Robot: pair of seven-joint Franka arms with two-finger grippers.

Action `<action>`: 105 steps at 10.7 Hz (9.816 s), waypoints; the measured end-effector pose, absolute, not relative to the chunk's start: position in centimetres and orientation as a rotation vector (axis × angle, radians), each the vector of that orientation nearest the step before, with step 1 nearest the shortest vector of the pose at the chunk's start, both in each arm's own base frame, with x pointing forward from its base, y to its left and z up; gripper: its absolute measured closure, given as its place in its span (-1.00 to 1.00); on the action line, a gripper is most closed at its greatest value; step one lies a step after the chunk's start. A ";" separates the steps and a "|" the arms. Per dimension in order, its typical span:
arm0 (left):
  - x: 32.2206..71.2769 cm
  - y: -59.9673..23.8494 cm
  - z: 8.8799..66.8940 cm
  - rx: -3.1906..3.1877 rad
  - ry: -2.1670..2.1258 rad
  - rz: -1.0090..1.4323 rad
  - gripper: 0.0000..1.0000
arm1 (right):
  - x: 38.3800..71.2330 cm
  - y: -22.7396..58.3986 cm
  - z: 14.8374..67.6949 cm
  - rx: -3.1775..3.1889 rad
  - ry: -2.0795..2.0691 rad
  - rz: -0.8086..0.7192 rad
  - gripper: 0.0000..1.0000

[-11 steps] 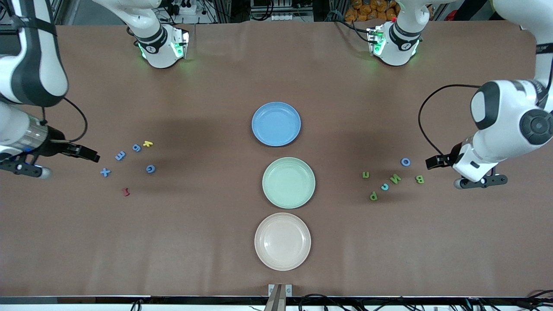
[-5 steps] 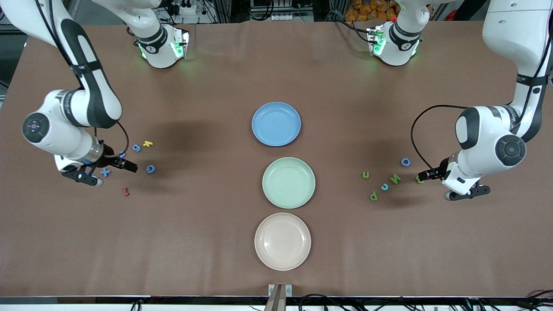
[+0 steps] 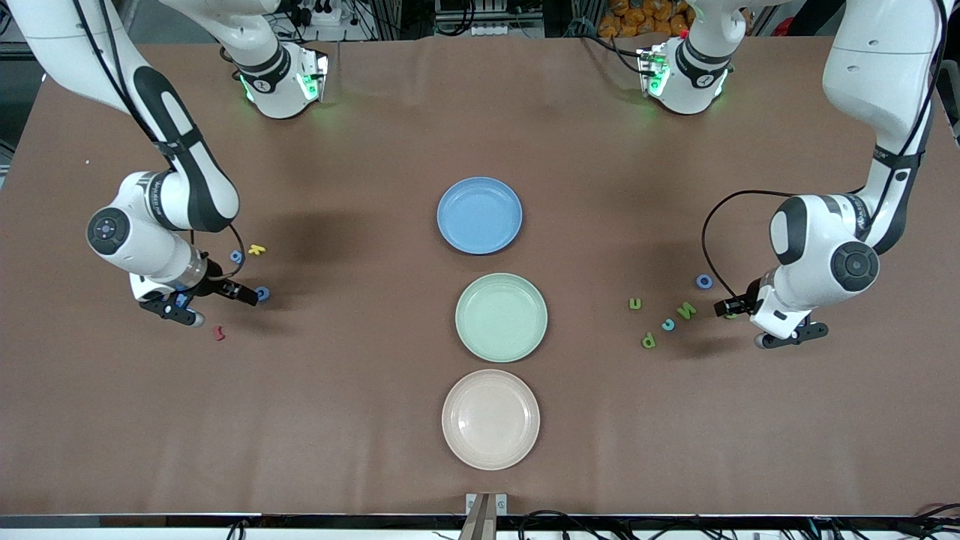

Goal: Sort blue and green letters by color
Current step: 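Grasp the G with the right gripper while the left gripper grasps the B, then carry the G and B to the blue and green plates with both grippers, then open both grippers over the plates and lift away, then reach both grippers down to the blue E and the green U, then grasp the E with the right gripper while the left gripper carries the U, then open the left gripper over the green plate while the right gripper carries the E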

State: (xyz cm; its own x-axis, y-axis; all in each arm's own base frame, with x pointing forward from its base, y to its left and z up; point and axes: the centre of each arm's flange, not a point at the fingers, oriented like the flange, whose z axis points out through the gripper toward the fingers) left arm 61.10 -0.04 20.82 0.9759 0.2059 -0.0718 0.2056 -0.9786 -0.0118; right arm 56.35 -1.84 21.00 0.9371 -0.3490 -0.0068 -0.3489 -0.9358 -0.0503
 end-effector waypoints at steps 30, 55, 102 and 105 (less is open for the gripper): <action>60.3 -29.7 31.5 -3.134 -0.125 0.081 0.44 | 54.5 13.9 24.5 -3.022 0.479 0.099 0.29; 62.6 -21.8 23.1 -3.131 0.076 0.055 -0.70 | 55.5 25.6 33.5 -2.993 0.706 0.151 -1.00; 63.7 -33.6 26.5 -3.282 -0.030 -0.290 -1.00 | 54.4 -7.2 21.7 -2.982 0.868 0.043 0.51; 66.9 -24.2 26.4 -3.216 0.208 -0.231 -1.00 | 56.2 0.5 24.6 -3.026 0.688 0.011 0.51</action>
State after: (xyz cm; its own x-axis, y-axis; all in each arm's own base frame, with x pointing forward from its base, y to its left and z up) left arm 66.93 -24.25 26.35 0.9815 -0.1217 0.1479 -0.1344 -0.9877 0.0792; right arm 56.18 0.46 24.61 0.9018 -0.4318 -0.0153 -0.4321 -0.9011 -0.0356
